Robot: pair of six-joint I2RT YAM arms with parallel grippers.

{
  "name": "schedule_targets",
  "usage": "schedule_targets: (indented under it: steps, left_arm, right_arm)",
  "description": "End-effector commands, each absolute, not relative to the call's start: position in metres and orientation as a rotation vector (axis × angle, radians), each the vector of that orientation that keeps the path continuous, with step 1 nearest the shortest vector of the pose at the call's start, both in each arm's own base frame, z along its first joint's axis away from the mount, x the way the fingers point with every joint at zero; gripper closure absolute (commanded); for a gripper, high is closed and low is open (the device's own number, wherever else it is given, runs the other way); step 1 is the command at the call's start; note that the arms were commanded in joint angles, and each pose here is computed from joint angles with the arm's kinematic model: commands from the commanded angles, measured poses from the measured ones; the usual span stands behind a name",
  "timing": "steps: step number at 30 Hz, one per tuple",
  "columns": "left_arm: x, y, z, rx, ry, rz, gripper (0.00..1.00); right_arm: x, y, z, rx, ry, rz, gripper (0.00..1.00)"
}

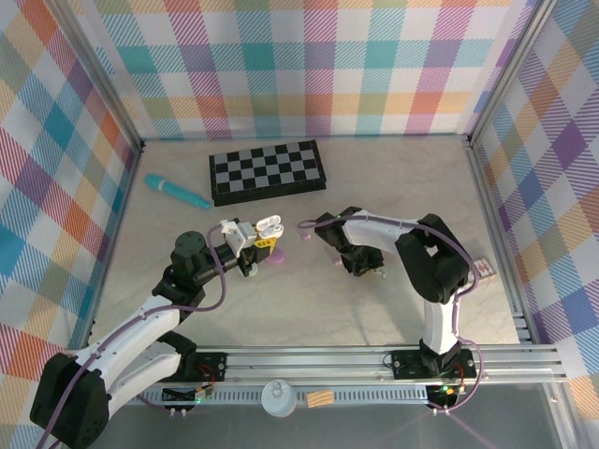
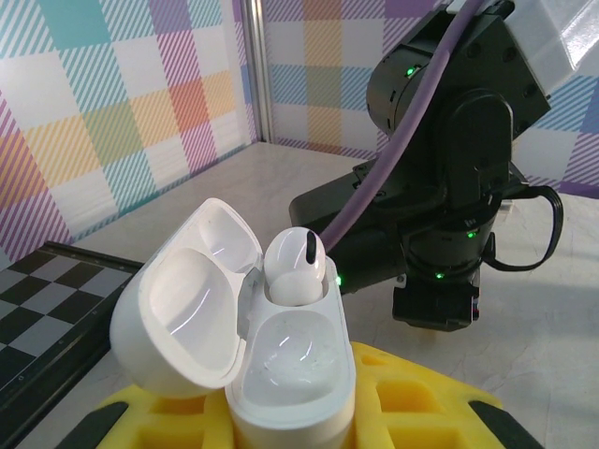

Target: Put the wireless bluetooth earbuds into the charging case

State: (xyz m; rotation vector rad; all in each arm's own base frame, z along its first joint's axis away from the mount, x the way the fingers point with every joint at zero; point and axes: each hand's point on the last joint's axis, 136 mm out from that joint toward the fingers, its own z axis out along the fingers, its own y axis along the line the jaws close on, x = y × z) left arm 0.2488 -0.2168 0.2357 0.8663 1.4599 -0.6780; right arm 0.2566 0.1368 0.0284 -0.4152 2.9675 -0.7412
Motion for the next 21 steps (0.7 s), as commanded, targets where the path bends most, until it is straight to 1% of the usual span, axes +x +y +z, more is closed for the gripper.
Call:
schedule_targets:
  steps: [1, 4, 8, 15, 18, 21]
  left_arm:
    - [0.247, -0.217, 0.256, 0.882, 1.380, -0.663, 0.99]
    - [0.247, -0.217, 0.257, 0.882, 1.375, -0.663, 0.99]
    - [0.246, -0.217, 0.257, 0.884, 1.373, -0.665, 0.99]
    - [0.245, -0.218, 0.259, 0.887, 1.368, -0.672, 0.99]
    - [0.245, -0.218, 0.260, 0.887, 1.364, -0.672, 0.99]
    - [0.244, -0.218, 0.261, 0.890, 1.365, -0.671, 0.98]
  right_arm:
    - [0.251, 0.142, 0.036, -0.420, 2.934, -0.825, 0.70]
    - [0.242, 0.152, 0.032, -0.418, 2.949, -0.808, 0.70]
    - [0.231, 0.163, 0.032, -0.373, 2.993, -0.698, 0.71]
    - [0.241, 0.177, 0.062, -0.331, 2.942, -0.413, 0.70]
    - [0.242, 0.166, 0.071, -0.337, 2.960, -0.377, 0.67]
    - [0.232, 0.134, 0.071, -0.278, 3.022, -0.475, 0.63]
